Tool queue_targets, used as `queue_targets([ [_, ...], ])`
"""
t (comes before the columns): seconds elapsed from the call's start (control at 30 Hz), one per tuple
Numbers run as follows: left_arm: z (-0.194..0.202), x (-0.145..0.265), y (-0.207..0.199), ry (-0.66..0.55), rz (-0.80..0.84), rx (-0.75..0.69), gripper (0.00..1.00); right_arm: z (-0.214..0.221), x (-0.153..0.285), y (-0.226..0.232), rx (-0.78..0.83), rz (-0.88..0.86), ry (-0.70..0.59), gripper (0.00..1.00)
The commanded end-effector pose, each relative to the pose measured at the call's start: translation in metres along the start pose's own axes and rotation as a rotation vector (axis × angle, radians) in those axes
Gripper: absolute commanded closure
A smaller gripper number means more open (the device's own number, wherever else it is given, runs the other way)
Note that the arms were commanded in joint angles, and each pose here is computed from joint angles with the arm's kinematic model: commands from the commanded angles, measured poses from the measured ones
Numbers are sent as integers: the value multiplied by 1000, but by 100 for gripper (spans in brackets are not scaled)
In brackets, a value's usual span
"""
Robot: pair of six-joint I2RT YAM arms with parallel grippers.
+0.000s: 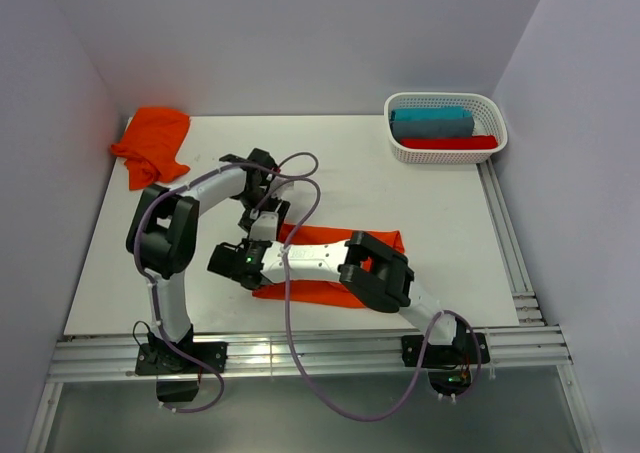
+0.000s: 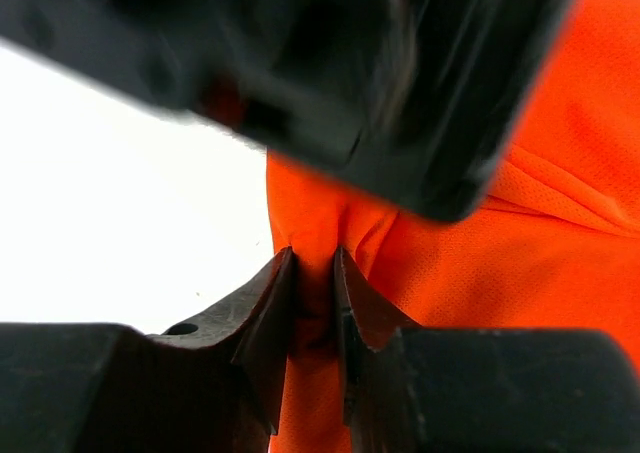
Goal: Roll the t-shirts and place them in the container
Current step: Roll the tshirt
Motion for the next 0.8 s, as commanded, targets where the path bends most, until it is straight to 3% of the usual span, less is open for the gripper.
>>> queue_targets([
  [0.0, -22, 19, -21, -54, 76, -71, 33, 39, 0, -2, -18, -52, 135, 73],
  [0.1, -38, 40, -30, -96, 125, -78, 26, 35, 4, -2, -81, -118, 136, 73],
  [0.37, -38, 82, -25, -137, 296, -67, 21, 38, 11, -6, -294, -372, 159, 73],
  [0.6, -10, 59, 0, -126, 380, -53, 22, 39, 23, -22, -497, -641, 204, 73],
  [0.77, 2, 40, 2, -138, 423, -48, 22, 34, 13, -27, -537, -697, 220, 73],
])
Point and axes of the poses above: each gripper's point midway between its finger pads, its own x axis back along the fingers, its own y axis along the line the jaws close on, z = x × y, the point moved 1 cm from there along x, back along the fingers, and after that the axes turned 7 degrees about x, right-handed, at the moved point
